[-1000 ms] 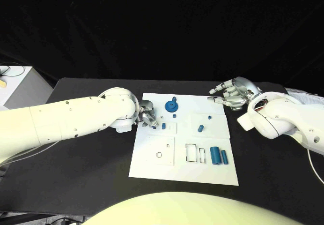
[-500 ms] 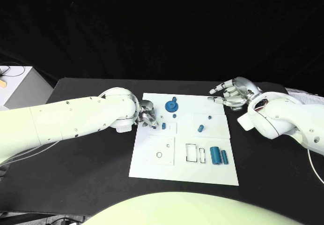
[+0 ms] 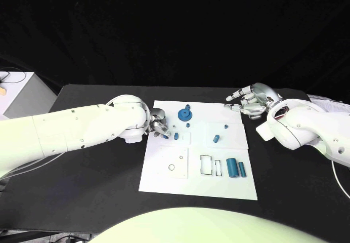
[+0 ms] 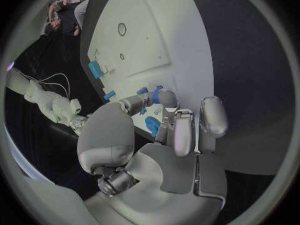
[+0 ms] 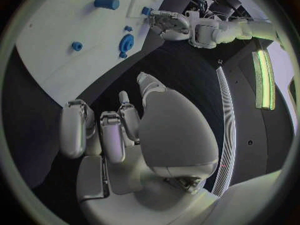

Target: Assemble the parts on the task board

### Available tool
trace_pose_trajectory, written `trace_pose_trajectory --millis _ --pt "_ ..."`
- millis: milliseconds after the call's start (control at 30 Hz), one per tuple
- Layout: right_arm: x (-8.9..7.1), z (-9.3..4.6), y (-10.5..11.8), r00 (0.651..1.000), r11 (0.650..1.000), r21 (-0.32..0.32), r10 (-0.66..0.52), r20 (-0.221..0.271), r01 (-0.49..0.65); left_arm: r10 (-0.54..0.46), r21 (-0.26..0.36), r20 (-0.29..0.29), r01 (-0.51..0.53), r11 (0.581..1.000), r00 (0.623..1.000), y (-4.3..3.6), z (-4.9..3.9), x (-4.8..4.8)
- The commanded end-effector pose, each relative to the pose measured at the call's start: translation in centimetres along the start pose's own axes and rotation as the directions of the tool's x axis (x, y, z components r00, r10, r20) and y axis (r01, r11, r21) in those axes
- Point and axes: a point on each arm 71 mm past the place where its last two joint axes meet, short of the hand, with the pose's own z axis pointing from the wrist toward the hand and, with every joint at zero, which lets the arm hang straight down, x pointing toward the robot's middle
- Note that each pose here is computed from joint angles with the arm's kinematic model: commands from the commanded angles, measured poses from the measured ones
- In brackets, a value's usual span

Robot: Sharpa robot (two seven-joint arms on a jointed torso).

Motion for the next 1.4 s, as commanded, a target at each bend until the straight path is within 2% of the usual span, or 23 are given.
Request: trace_pose_trajectory --millis 33,1400 --pt "0.01 0.0 0.03 1.0 1.0 -0.009 -0.005 -0.004 0.005 0.026 -0.012 -0.079 -0.027 1.0 0.997 0.27 0.34 1.47" --pt "-0.01 -0.01 -0.04 1.0 1.0 -0.01 -0.006 -0.002 0.006 0.021 -0.016 -0.046 -0.022 1.0 0.999 0.32 0.51 1.26"
